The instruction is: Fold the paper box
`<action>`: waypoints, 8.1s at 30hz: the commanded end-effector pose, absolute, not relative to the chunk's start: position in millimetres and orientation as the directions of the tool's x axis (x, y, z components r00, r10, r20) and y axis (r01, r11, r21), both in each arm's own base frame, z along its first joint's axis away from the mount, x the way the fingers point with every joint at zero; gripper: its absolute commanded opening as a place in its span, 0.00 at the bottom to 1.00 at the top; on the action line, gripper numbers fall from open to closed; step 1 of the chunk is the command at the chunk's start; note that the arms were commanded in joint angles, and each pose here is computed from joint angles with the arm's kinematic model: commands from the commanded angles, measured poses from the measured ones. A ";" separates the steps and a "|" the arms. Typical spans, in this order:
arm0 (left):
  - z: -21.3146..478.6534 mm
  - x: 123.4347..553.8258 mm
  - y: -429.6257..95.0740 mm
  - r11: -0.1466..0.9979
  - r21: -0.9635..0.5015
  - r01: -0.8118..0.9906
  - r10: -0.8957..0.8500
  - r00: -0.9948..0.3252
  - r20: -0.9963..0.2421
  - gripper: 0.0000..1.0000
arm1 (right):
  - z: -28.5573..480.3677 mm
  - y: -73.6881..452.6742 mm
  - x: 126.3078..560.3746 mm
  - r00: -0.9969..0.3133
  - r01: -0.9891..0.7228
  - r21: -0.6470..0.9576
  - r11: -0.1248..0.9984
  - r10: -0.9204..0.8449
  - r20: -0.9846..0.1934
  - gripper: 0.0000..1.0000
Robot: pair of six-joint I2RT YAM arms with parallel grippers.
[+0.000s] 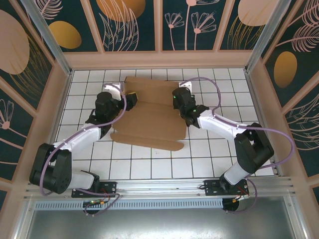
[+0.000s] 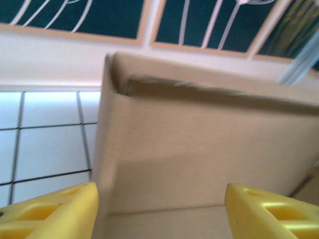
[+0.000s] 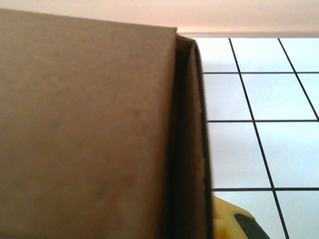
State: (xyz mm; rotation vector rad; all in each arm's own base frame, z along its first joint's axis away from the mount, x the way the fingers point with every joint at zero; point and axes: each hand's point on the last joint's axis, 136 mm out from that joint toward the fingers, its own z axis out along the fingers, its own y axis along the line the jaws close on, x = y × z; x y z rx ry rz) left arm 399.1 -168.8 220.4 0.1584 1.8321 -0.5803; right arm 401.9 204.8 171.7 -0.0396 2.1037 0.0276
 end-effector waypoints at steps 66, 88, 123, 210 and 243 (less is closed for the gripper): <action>117.6 430.2 -175.0 0.789 -0.600 0.135 -0.380 -0.659 -0.648 0.45 | 248.9 189.3 358.4 -0.380 -0.304 0.444 0.843 0.320 -0.868 0.80; 161.1 447.1 -189.7 0.746 -0.634 0.203 -0.388 -0.641 -0.662 0.55 | 227.6 78.7 352.9 -0.234 -0.145 0.402 0.904 0.363 -0.902 0.63; 158.1 449.6 -200.6 0.707 -0.669 0.228 -0.385 -0.670 -0.635 0.47 | 112.3 171.2 363.3 -0.182 -0.752 -0.158 0.640 -0.432 -0.883 0.41; 162.8 403.5 -303.7 0.321 -0.880 0.351 -0.232 -0.871 -0.432 0.56 | 52.5 203.2 453.0 -0.362 -0.627 -0.276 0.728 -0.586 -0.725 0.26; 154.0 477.2 -352.5 0.324 -0.871 0.370 -0.159 -0.886 -0.435 0.56 | 124.1 224.6 475.5 -0.093 -0.709 -0.222 0.669 -0.401 -0.911 0.34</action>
